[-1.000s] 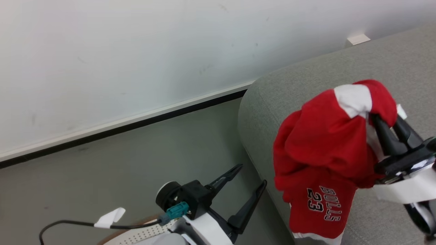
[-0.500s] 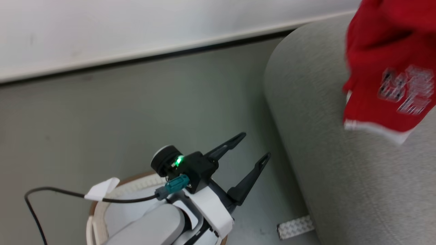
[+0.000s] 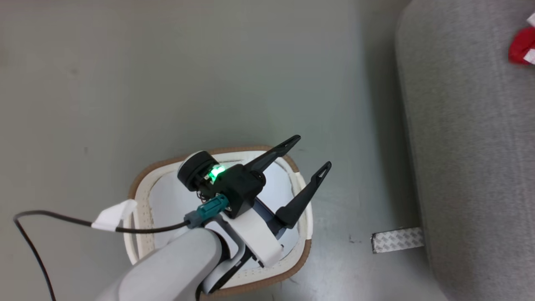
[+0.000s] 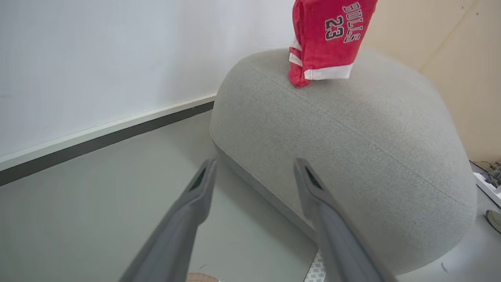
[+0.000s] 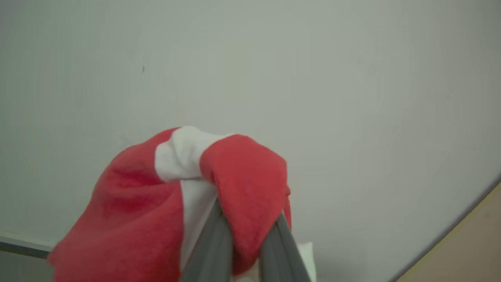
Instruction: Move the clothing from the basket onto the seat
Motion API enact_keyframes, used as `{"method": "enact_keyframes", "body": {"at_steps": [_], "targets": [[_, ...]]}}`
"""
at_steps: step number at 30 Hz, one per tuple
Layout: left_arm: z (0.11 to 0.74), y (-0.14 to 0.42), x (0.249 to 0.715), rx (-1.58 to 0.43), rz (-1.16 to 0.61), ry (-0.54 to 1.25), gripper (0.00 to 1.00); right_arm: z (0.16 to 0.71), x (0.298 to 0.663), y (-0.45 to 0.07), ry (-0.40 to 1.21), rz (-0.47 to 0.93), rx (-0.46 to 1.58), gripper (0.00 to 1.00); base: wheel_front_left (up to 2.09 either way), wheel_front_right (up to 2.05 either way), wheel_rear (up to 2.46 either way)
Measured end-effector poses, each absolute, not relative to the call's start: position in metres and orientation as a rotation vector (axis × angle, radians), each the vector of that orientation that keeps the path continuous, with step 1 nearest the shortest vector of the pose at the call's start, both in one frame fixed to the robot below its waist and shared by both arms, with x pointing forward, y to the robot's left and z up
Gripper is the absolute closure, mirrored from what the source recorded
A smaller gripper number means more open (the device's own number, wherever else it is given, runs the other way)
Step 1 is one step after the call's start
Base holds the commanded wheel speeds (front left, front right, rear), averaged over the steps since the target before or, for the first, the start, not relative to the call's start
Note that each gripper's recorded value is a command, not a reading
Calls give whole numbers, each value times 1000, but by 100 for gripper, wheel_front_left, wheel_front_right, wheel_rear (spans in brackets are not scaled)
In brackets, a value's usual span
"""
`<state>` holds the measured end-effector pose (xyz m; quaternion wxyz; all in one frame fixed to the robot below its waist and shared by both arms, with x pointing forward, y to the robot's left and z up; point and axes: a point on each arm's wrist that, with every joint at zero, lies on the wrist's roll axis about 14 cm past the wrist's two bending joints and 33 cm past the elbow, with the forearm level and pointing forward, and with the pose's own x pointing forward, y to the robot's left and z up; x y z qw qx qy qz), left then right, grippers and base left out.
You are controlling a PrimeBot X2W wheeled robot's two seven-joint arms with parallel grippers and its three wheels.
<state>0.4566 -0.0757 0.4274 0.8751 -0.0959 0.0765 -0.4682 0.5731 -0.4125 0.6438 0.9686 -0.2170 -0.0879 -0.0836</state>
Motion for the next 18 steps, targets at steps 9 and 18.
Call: {"method": "enact_keyframes", "body": {"at_steps": [9,18], "targets": [[413,-64,465,-187,-945,182,0,461,550,-438,322,-224,-338,100,0,0,0],[430,-60,461,-170,-927,149,0,438,521,-441,458,-251,-292,0,0,0,0]]}}
